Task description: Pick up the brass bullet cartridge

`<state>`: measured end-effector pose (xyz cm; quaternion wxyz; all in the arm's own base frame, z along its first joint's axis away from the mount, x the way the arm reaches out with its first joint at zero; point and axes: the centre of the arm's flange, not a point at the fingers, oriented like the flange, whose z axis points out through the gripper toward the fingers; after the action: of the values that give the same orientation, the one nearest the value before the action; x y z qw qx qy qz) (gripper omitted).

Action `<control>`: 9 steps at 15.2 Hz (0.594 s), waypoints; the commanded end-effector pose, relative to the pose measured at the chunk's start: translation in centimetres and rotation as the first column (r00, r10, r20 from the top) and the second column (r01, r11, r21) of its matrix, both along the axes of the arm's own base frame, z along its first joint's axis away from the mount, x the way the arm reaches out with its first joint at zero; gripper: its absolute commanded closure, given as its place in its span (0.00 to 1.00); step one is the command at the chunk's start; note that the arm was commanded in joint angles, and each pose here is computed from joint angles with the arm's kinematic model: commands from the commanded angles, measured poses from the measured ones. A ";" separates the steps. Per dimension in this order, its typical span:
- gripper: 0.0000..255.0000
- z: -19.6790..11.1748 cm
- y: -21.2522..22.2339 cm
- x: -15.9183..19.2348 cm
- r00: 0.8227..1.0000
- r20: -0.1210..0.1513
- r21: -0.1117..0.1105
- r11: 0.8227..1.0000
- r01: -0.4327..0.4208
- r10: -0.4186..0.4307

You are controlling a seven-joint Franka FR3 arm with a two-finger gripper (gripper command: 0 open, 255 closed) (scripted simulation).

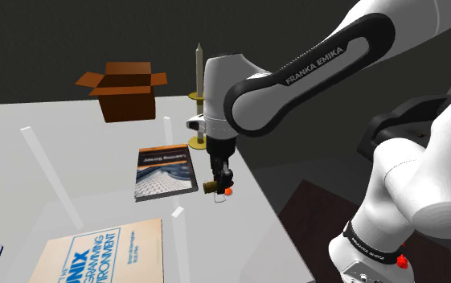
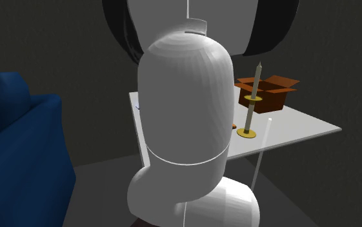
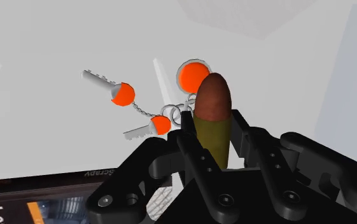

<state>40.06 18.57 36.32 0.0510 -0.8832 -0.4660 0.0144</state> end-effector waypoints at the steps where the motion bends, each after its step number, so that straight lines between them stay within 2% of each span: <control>1: 1.00 1.0 -0.1 0.0 1.000 -0.001 0.000 1.000 0.000 0.000; 9: 1.00 5.2 -0.1 0.0 1.000 -0.001 0.000 1.000 0.000 0.000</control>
<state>40.07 18.53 40.99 0.0510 -0.8831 -0.4661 0.0145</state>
